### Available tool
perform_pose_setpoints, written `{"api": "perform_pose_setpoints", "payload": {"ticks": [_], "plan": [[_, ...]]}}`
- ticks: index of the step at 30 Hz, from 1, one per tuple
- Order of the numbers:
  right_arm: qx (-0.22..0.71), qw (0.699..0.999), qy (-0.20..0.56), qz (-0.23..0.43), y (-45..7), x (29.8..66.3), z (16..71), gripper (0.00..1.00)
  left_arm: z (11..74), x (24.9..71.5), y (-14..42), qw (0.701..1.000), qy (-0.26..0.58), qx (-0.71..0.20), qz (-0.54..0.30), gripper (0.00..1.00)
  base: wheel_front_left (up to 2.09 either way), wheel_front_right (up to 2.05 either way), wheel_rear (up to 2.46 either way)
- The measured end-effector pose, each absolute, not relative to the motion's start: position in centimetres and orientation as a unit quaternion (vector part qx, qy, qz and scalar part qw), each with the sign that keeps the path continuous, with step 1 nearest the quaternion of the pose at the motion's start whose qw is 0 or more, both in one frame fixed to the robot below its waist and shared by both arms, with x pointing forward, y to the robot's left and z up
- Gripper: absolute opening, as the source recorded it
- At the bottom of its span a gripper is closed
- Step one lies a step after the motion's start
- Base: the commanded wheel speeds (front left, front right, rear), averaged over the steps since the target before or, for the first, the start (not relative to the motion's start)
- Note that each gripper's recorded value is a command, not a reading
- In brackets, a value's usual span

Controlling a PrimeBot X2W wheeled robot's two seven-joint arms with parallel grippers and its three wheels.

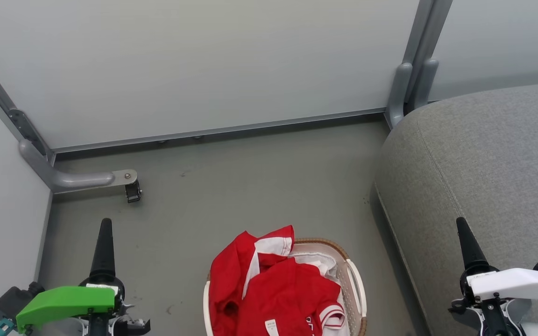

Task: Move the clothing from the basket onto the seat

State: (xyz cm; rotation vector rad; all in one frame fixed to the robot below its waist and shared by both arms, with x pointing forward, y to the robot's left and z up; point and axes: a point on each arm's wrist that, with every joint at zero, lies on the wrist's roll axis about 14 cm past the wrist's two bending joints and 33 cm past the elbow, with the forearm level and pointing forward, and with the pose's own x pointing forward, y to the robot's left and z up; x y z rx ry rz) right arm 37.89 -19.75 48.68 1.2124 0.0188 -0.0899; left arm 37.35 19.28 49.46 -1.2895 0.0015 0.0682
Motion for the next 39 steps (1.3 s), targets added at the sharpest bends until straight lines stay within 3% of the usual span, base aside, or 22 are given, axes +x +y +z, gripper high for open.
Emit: {"api": "perform_pose_setpoints", "payload": {"ticks": [11,19,39], "plan": [[0.486,0.874,-0.003,-0.027,-19.4,38.4,49.8,1.00,50.4,37.3,19.2,0.871,-0.010,-0.491,0.021,1.00,0.00,0.00,0.00],[0.422,0.906,-0.008,-0.017,-19.0,38.5,50.2,1.00,50.0,36.9,18.5,0.907,-0.002,-0.420,0.014,1.00,0.00,0.00,0.00],[0.313,0.949,-0.015,0.024,-16.6,38.8,50.9,1.00,49.5,36.3,17.4,0.947,0.000,-0.321,-0.002,1.00,0.00,0.00,0.00]]}}
